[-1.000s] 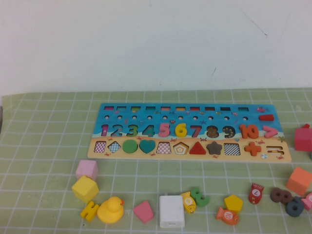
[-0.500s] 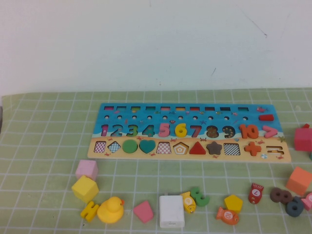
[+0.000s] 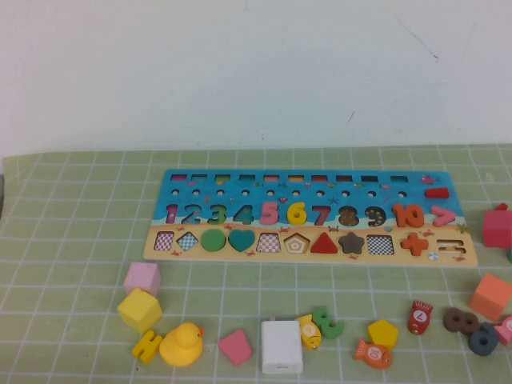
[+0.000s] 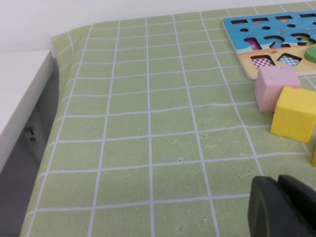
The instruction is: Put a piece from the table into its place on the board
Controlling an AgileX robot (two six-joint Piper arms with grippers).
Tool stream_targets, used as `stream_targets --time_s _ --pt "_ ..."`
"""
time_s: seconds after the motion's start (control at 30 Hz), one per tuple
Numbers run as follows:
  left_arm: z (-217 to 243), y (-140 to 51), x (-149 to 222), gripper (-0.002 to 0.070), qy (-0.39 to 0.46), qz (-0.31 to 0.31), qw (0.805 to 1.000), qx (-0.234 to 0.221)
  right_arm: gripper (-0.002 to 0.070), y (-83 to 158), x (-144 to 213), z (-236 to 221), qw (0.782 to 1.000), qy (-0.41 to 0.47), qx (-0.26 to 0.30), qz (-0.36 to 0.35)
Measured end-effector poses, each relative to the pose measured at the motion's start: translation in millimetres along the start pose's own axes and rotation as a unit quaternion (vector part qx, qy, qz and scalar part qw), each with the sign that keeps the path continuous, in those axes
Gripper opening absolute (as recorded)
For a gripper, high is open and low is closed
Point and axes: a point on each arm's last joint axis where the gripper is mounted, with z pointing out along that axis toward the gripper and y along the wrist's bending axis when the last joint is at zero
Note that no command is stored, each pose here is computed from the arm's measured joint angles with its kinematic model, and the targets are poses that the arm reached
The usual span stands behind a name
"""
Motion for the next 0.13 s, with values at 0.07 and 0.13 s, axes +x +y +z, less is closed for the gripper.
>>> stream_targets --time_s 0.07,0.13 --pt "0.0 0.0 0.0 -0.0002 0.0 0.0 1.0 0.0 -0.0002 -0.1 0.0 0.0 1.0 0.0 0.0 0.0" --pt "0.0 0.0 0.0 -0.0002 0.0 0.0 1.0 0.0 -0.0002 -0.1 -0.1 0.0 1.0 -0.001 0.001 0.0"
